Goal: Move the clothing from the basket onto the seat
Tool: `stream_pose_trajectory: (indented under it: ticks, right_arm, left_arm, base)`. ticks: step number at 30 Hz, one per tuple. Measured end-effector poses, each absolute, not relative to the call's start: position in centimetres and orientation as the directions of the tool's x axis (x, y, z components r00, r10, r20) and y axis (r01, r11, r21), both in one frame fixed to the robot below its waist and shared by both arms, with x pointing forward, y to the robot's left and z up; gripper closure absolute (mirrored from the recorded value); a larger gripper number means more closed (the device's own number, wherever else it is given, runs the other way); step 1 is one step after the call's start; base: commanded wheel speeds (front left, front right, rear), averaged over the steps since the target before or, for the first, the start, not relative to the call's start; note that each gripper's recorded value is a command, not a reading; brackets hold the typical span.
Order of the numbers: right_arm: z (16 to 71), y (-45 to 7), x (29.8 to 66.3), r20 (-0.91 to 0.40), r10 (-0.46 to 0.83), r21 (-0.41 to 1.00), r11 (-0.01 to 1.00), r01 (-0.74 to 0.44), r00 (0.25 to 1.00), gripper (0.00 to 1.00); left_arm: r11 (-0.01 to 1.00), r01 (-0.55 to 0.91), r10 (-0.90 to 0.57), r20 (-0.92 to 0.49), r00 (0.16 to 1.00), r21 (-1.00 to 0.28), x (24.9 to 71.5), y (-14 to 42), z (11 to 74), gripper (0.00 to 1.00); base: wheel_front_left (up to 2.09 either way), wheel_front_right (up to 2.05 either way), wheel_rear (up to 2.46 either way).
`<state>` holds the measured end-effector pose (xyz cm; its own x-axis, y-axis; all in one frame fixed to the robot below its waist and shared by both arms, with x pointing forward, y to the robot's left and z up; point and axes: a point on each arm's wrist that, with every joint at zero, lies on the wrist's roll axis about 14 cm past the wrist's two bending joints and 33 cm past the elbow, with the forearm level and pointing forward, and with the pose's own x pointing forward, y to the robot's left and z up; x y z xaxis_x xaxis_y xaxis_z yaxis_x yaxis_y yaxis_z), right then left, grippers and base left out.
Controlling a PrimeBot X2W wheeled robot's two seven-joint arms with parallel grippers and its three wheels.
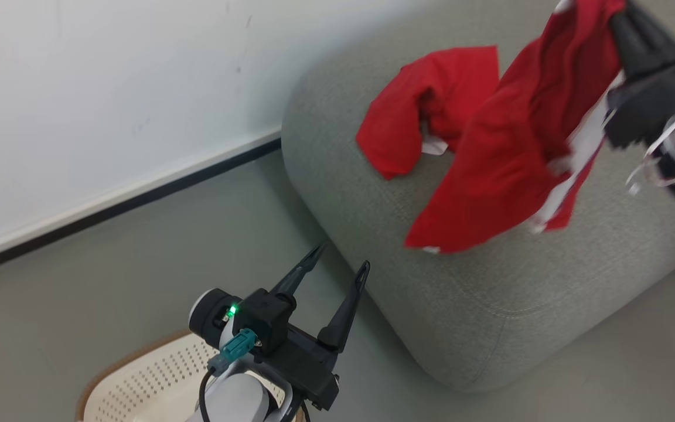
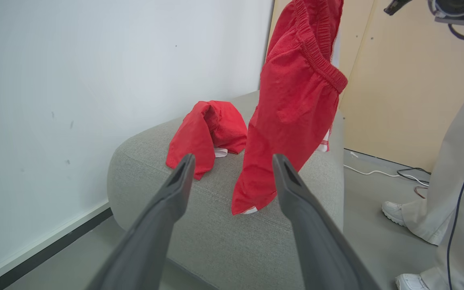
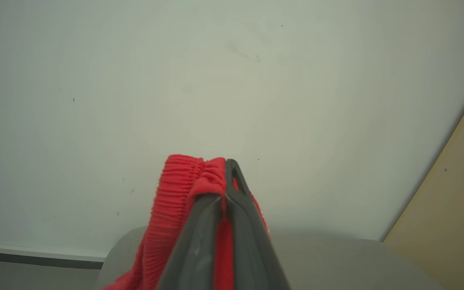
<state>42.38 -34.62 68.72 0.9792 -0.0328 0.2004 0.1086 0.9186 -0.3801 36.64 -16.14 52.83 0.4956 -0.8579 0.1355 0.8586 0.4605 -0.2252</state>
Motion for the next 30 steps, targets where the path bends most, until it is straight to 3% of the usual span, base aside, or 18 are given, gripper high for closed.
stream_pose_trajectory:
  ticks: [14, 23, 30]
  right_arm:
    - [75.9, -36.4, 50.8, 0.321, -0.045, -0.438, 0.879, 0.191, 0.946, 1.00]
    - [73.2, -40.6, 55.3, 0.274, -0.158, -0.458, 0.846, 0.273, 0.949, 1.00]
    - [66.7, -42.1, 58.7, 0.173, -0.233, -0.451, 0.845, 0.287, 0.957, 1.00]
  left_arm:
    - [0.539, 0.820, -0.796, 0.202, 0.571, -0.194, 42.8, -12.7, 52.9, 0.00]
    - [0.551, 0.819, -0.786, 0.232, 0.573, -0.158, 45.9, -11.8, 52.7, 0.00]
    - [0.555, 0.816, -0.793, 0.190, 0.578, -0.164, 47.1, -11.3, 49.9, 0.00]
  base:
    - [0.00, 0.00, 0.00]
    - [0.00, 0.00, 0.00]
    - [0.00, 0.00, 0.00]
